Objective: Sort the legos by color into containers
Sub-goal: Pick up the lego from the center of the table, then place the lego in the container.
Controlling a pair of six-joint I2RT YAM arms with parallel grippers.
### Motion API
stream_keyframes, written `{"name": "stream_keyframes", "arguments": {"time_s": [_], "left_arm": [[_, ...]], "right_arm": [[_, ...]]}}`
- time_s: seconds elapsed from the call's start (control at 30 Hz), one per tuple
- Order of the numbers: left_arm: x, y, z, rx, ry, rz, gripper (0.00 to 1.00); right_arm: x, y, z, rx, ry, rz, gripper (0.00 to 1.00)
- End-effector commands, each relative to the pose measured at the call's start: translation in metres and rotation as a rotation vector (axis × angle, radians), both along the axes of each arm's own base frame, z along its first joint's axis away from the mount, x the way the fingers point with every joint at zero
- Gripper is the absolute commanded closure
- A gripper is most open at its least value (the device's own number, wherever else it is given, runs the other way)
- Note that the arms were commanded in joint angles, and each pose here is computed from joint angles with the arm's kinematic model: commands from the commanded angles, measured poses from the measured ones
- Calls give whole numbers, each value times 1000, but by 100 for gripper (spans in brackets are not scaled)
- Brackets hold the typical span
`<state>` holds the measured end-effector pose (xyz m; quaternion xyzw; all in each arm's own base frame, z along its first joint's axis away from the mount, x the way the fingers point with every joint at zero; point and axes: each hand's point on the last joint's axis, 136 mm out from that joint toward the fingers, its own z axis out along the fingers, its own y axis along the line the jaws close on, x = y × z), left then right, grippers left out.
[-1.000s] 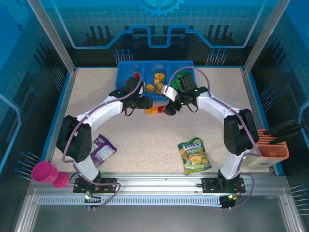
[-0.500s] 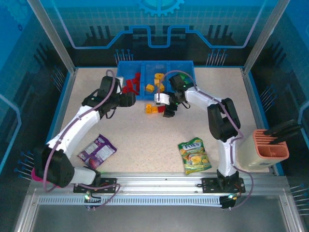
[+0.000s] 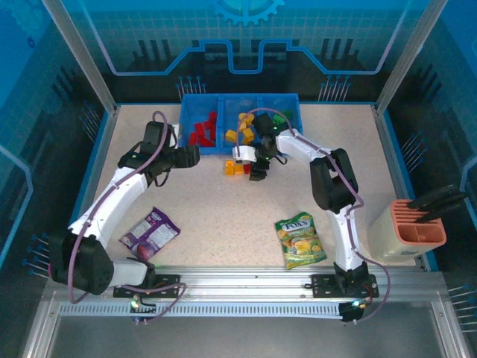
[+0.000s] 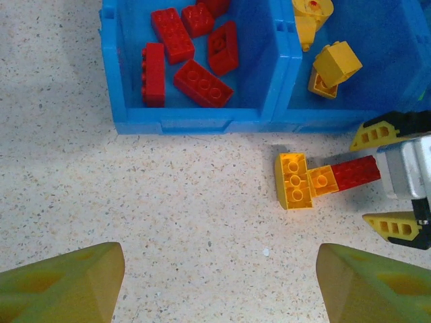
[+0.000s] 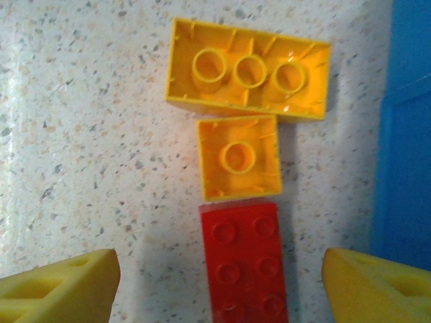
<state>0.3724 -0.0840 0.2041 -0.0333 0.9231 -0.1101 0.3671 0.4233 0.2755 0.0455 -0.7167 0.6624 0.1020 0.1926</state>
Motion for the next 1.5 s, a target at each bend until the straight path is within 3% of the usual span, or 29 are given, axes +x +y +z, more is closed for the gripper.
{"name": "stream_keyframes", "arguments": {"time_s": [0.0, 0.2, 0.3, 0.63, 0.8, 1.17, 1.37, 1.47], "left_arm": [[-1, 1, -2, 0, 6, -21, 24], [-1, 3, -1, 2, 4, -15, 24], [-2, 5, 0, 5, 0, -11, 24], [0, 6, 3, 7, -15, -14, 24], [-4, 11, 13, 11, -37, -9, 24], [-20, 31, 35, -28, -82, 27, 22], [-30, 40, 34, -34, -82, 51, 22], [-32, 45, 33, -37, -83, 59, 22]], "right_arm": [[-19, -9, -29, -82, 93, 24, 21], [-22, -15, -42, -129, 107, 28, 23], [-25, -16, -42, -142, 118, 31, 30], [-27, -30, -52, -222, 97, -22, 75], [-15, -23, -17, -146, -27, -73, 88], [36, 58, 147, 307, -323, -52, 92], [75, 96, 172, 403, -453, -14, 92], [101, 113, 173, 413, -613, 11, 92]]}}
